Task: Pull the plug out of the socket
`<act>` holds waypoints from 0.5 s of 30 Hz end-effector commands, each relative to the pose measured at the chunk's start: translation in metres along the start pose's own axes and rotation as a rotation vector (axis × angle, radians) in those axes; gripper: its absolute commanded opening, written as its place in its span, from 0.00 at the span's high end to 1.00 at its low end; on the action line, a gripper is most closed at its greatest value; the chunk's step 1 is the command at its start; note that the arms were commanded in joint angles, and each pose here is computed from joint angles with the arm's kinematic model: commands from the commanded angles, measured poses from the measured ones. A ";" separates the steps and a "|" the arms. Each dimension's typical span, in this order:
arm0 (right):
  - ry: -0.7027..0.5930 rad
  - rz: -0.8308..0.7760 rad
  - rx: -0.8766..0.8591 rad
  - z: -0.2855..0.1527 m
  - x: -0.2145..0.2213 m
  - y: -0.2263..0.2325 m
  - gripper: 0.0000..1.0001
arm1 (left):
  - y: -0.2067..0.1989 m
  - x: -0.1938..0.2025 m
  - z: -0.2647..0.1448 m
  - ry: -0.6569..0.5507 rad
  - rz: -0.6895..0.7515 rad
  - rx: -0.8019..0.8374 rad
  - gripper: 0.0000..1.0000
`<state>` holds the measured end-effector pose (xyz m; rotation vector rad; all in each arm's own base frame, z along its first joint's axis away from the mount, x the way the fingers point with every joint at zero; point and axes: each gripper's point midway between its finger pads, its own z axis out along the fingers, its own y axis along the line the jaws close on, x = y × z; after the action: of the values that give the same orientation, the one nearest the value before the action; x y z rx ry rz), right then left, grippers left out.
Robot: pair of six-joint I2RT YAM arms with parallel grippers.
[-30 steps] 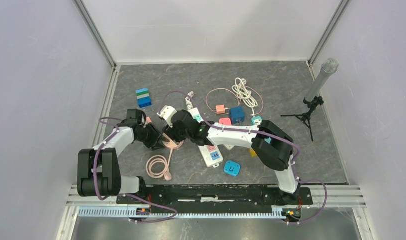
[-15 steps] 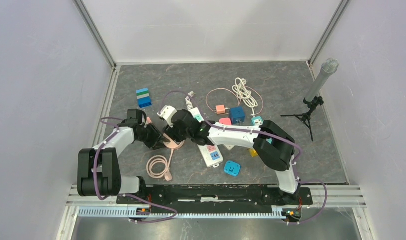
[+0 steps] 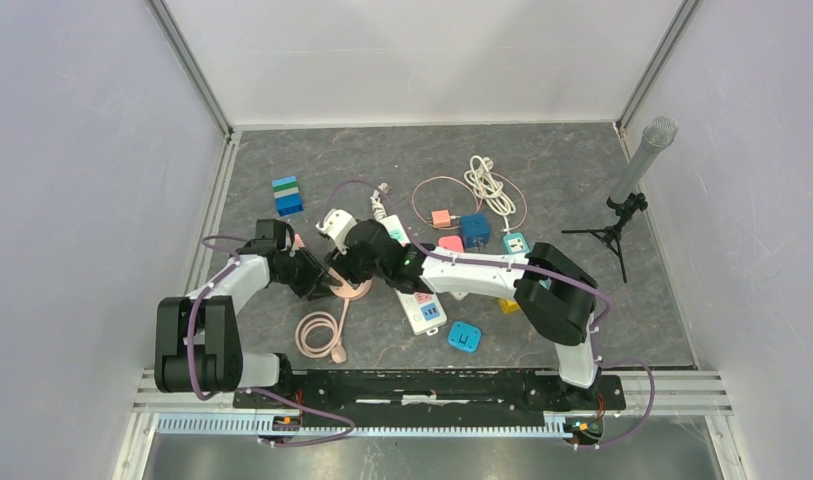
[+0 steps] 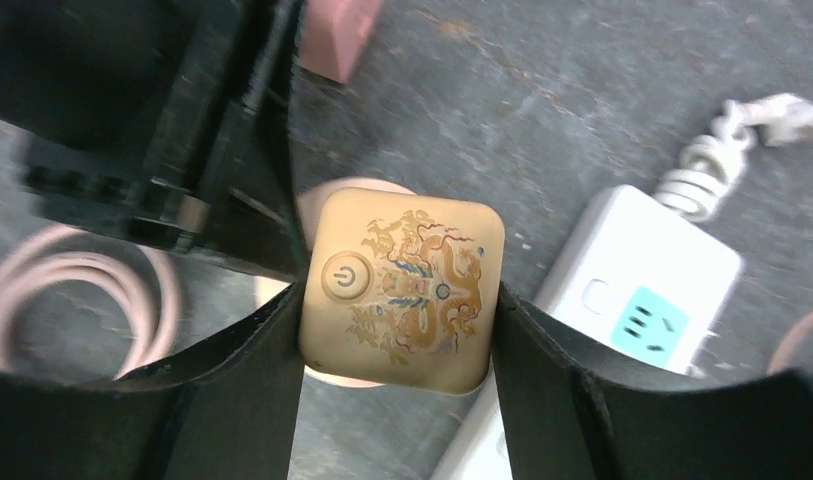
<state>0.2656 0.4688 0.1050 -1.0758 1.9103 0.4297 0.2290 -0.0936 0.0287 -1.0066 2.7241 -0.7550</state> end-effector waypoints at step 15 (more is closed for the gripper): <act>-0.186 0.272 0.005 -0.040 -0.068 -0.048 1.00 | 0.027 -0.010 0.001 -0.078 0.011 -0.128 0.50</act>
<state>0.2712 0.4699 0.1273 -0.9217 1.9575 0.6524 0.2314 -0.0899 0.0276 -1.0027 2.7091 -0.7244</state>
